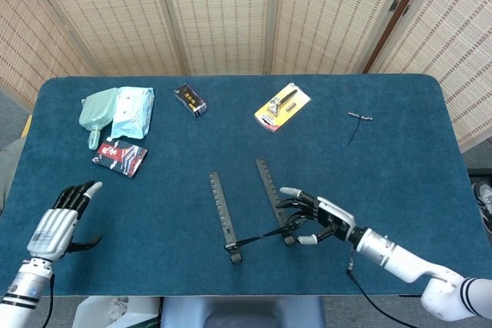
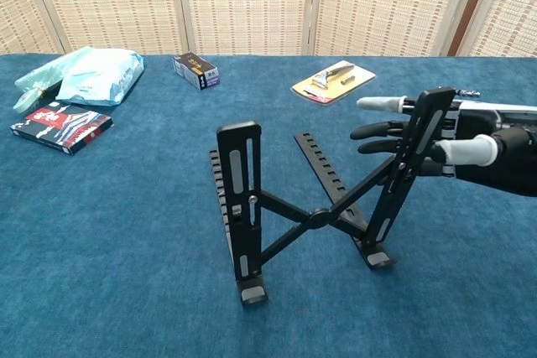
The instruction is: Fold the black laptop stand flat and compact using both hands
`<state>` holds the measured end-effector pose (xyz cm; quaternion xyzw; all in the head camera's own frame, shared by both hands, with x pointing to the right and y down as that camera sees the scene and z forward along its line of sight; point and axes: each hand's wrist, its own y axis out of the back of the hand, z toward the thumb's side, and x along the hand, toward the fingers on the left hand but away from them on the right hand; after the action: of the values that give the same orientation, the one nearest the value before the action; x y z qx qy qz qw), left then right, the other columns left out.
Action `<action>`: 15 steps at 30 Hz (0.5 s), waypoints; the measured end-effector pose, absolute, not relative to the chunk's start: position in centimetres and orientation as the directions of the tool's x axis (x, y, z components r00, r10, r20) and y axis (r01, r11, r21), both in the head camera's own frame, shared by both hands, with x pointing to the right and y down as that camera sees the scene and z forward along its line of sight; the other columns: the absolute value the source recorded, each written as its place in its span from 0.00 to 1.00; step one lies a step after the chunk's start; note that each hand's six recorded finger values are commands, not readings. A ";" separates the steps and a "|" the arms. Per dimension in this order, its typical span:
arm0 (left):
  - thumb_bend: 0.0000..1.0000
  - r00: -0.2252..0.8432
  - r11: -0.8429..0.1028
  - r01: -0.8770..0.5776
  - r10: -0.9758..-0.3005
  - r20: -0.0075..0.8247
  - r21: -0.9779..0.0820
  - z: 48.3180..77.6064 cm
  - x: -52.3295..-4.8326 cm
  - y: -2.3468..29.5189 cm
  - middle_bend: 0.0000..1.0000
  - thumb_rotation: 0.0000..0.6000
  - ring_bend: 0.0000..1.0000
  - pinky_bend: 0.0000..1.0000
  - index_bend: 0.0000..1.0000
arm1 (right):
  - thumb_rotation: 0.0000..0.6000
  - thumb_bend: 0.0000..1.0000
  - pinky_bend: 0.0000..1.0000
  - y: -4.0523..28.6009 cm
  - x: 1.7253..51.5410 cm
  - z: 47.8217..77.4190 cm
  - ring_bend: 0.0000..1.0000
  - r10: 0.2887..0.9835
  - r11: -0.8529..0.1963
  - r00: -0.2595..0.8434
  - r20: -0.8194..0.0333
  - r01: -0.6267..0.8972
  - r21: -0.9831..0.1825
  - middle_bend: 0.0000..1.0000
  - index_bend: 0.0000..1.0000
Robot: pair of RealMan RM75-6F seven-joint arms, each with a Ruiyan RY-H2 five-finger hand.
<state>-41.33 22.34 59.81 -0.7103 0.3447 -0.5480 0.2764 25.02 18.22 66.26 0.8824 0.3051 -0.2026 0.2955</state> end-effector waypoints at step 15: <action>0.17 0.426 -0.776 -0.299 -0.629 0.651 -0.555 61.1 -36.0 22.0 0.06 1.00 0.06 0.00 0.00 | 1.00 0.02 0.32 13.4 26.7 59.5 0.15 0.561 -0.702 0.724 -0.402 0.673 0.234 0.26 0.12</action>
<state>-35.98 21.98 61.09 -0.8247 0.2814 -0.4561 0.1806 26.72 13.36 59.55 0.9098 0.3389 -0.1518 0.1852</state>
